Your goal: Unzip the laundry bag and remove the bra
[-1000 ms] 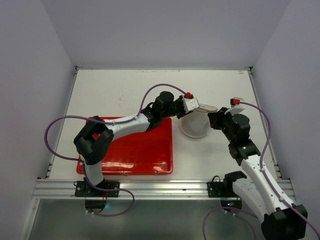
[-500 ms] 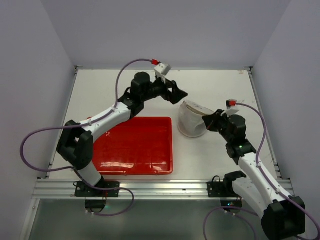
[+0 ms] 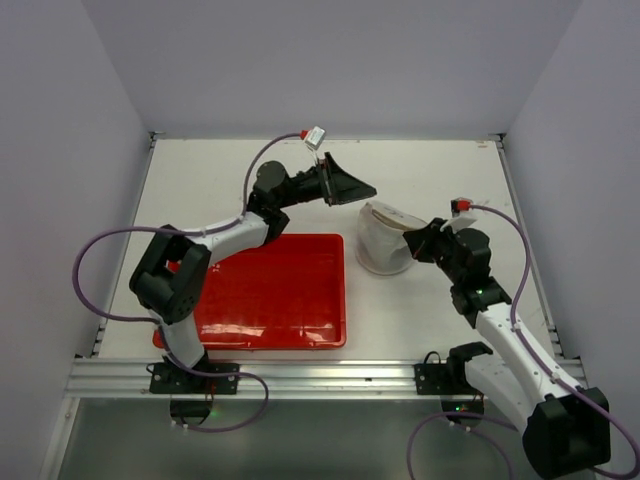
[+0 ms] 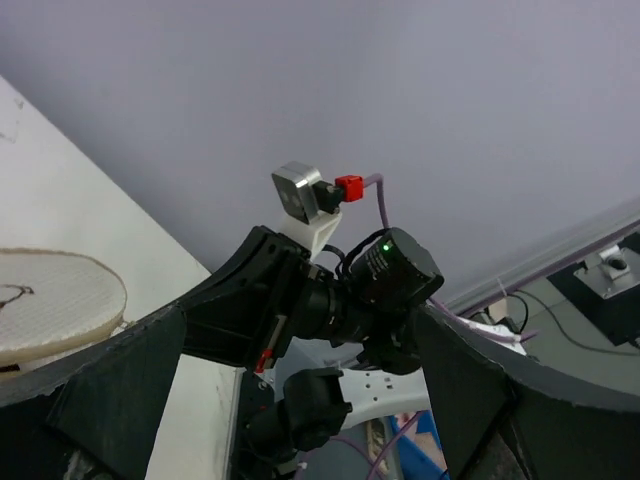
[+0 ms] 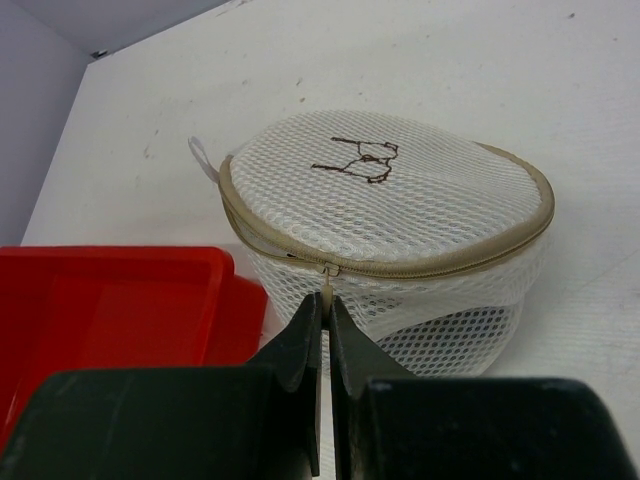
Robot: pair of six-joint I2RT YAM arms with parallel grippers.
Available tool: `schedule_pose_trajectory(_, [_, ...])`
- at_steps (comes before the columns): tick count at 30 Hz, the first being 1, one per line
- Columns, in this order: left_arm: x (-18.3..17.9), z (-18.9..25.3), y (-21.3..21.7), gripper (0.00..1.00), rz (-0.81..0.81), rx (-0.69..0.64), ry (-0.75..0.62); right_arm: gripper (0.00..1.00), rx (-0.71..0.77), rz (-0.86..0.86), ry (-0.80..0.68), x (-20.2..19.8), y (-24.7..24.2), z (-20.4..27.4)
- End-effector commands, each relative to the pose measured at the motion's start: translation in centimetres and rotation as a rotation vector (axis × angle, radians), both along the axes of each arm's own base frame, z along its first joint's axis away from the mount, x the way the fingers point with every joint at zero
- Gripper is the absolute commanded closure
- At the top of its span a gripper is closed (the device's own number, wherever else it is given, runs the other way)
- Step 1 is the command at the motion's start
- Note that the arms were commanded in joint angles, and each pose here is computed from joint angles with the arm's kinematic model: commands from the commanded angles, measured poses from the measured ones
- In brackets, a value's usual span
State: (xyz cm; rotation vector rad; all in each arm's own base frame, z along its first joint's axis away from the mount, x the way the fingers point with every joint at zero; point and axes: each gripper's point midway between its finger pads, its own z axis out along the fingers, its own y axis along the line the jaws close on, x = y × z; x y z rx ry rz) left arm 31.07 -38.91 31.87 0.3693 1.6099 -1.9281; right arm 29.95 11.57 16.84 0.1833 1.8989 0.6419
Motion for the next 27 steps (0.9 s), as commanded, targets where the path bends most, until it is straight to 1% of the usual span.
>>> schedule_pose_trajectory(1, [0.3,-1.1,-0.2,0.0,0.001,0.019,0.129,1.0,-0.011,0.01,-0.037,0.2,0.3,1.4])
schedule_pose_trajectory(2, [1.2,-4.1,-0.5,0.0,0.052,0.15,0.226,1.0,-0.024,0.005,-0.037,0.3,0.3,1.6])
schedule_pose_trajectory(3, [1.5,-5.0,-0.9,0.02,0.077,0.197,0.241,1.0,-0.031,-0.002,-0.044,0.4,0.2,1.8])
schedule_pose_trajectory(4, [2.4,-4.8,-1.6,0.2,0.133,0.236,0.244,1.0,-0.031,0.008,-0.055,0.4,0.6,2.1])
schedule_pose_trajectory(5, [2.4,-7.4,-1.4,0.34,0.164,0.341,0.308,1.0,-0.026,0.007,-0.068,0.5,0.7,2.4])
schedule_pose_trajectory(6, [2.6,-7.5,-1.8,0.41,0.195,0.354,0.314,1.0,-0.026,0.013,-0.071,0.5,1.0,2.6])
schedule_pose_trajectory(7, [2.5,-7.6,-1.8,0.39,0.207,0.363,0.334,1.0,-0.027,0.017,-0.077,0.6,1.2,2.8])
schedule_pose_trajectory(8, [2.3,-8.3,-1.7,0.34,0.221,0.397,0.37,1.0,-0.03,0.019,-0.078,0.6,1.3,2.9])
schedule_pose_trajectory(9, [2.9,-8.7,-1.6,0.29,0.273,0.419,0.383,1.0,-0.036,0.017,-0.08,0.6,1.5,2.9])
schedule_pose_trajectory(10, [3.2,-8.4,-1.4,0.27,0.303,0.432,0.383,1.0,-0.038,0.018,-0.084,0.7,1.6,3.1])
schedule_pose_trajectory(11, [3.3,-9.6,-1.0,0.29,0.337,0.484,0.415,1.0,-0.044,0.018,-0.089,0.7,1.7,3.4])
schedule_pose_trajectory(12, [3.5,-10.0,-1.0,0.31,0.372,0.499,0.424,1.0,-0.047,0.015,-0.092,0.7,1.7,3.4])
schedule_pose_trajectory(13, [3.3,-10.6,-1.1,0.33,0.374,0.505,0.457,1.0,-0.047,0.012,-0.098,0.7,1.8,3.7])
schedule_pose_trajectory(15, [2.8,-11.1,-1.6,0.31,0.347,0.512,0.473,1.0,-0.049,0.007,-0.108,0.6,1.8,4.0])
schedule_pose_trajectory(16, [2.7,-11.3,-1.8,0.29,0.341,0.516,0.48,1.0,-0.051,0.012,-0.108,0.6,1.9,4.1])
schedule_pose_trajectory(19, [2.3,-12.0,-1.8,0.24,0.358,0.54,0.505,1.0,-0.072,0.007,-0.112,0.7,2.0,4.2])
schedule_pose_trajectory(23, [2.1,-11.7,-2.2,0.22,0.385,0.547,0.506,1.0,-0.083,0.006,-0.119,0.8,2.0,4.4])
schedule_pose_trajectory(27, [2.0,-11.3,-3.6,0.2,0.363,0.536,0.506,1.0,-0.071,0.035,-0.126,0.5,3.0,4.5])
